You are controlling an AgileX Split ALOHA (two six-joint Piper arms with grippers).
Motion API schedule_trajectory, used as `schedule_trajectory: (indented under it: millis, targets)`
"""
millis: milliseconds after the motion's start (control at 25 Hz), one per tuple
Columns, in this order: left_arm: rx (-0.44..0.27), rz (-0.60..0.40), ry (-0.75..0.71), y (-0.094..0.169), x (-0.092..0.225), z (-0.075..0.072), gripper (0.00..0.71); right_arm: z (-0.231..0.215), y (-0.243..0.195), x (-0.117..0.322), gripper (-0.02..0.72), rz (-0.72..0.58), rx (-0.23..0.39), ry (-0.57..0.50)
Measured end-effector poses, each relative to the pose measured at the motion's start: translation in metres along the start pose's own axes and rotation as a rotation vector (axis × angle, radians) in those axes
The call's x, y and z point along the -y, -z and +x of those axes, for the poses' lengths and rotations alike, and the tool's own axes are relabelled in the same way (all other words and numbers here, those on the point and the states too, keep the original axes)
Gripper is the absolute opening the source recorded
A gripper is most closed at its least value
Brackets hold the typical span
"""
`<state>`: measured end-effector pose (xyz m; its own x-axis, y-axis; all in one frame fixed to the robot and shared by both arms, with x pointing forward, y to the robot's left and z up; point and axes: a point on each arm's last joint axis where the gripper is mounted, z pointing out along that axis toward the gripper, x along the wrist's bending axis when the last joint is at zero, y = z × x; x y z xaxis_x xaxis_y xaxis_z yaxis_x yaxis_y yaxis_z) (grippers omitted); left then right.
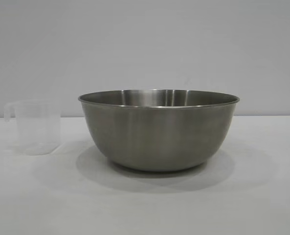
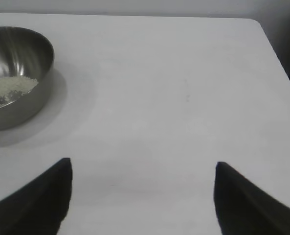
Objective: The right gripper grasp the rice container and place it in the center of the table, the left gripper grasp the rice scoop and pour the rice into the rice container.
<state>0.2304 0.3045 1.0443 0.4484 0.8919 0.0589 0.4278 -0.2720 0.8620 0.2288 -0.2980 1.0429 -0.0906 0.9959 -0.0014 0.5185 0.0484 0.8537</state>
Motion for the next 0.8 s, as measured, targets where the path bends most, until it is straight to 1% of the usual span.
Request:
schedule_trajectory:
  millis: [280,360,440,680,800]
  targets:
    - [0.000,-0.001,0.000,0.0000,-0.0001,0.0000,0.456,0.0000,0.0000,0.0000,0.537,0.000,0.000,0.000]
    - [-0.016,0.000,0.008,0.0000,-0.0001,-0.0001,0.456,0.0000,0.0000,0.0000,0.537,0.000,0.000,0.000]
    - [-0.059,0.002,0.033,0.0000,-0.0002,-0.0006,0.456,0.0000,0.0000,0.0000,0.537,0.000,0.000,0.000]
    - [-0.267,0.016,0.155,-0.0002,-0.0005,-0.0028,0.456,0.0000,0.0000,0.0000,0.537,0.000,0.000,0.000]
    - [-0.354,0.022,0.206,-0.0005,-0.0007,-0.0037,0.456,0.0000,0.0000,0.0000,0.537,0.000,0.000,0.000]
